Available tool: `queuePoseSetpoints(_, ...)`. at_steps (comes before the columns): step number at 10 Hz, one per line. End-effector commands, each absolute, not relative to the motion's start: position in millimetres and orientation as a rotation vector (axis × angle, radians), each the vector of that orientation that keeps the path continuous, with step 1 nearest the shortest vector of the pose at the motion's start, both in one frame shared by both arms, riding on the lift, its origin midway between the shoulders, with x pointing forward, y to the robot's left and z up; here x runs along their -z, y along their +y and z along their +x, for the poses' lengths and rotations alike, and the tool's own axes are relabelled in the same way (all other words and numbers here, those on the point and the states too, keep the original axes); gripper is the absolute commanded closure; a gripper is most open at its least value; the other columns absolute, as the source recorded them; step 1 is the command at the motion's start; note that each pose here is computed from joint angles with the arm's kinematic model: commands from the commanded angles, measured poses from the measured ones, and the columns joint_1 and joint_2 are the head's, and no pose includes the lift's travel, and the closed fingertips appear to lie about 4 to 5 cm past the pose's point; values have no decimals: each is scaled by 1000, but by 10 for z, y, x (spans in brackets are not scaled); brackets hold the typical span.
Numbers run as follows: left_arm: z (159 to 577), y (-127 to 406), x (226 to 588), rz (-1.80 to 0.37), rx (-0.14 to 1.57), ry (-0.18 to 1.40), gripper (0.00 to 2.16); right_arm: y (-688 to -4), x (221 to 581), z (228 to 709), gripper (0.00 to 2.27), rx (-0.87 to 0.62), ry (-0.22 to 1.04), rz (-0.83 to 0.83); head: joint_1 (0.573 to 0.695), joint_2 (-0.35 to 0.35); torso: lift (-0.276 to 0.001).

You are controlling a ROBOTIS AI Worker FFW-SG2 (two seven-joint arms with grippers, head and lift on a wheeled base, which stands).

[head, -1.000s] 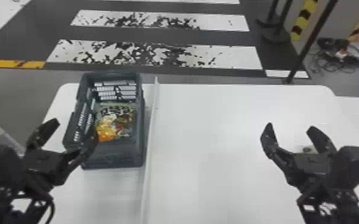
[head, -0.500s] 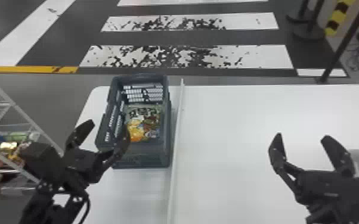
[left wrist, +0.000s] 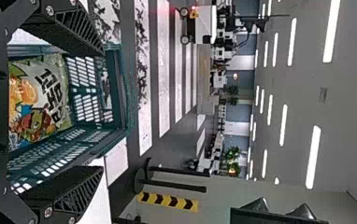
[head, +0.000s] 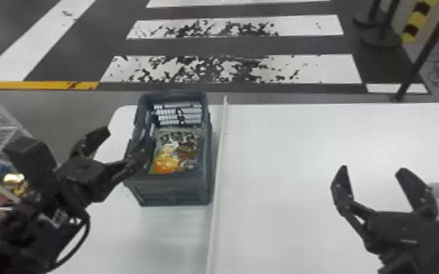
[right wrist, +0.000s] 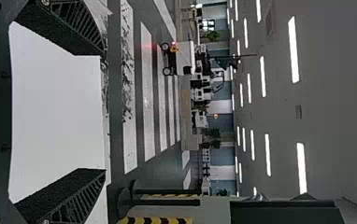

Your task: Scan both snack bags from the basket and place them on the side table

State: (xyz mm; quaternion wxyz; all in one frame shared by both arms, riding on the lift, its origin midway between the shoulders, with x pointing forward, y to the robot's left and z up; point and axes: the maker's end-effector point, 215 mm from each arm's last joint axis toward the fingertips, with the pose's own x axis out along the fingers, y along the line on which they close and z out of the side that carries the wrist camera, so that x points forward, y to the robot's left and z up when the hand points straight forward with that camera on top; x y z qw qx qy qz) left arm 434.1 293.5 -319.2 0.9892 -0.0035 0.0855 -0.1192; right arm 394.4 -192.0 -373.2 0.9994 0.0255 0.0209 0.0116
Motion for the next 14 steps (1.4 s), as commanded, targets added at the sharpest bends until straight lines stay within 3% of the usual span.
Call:
queuePoseSetpoints(1,4487,3110,3111,33,242,207,137,-1930,3743,3921,22,-21,45,54,695,135,-75)
queuePoseSetpoints(6,5187,3333,3013,334,324,290,137,-1926,3799,3829,26,-18,63,57,695,177,-75)
queuePoseSetpoints(10,5547,2996,3498,532,533,428,137,-1937,3854,3813,26,-14,78,55,695,156,-75)
queuePoseSetpoints(14,5769,2576,3915,619,716,556,137,-2012,3903,3769,26,-1,90,51,695,87,-75)
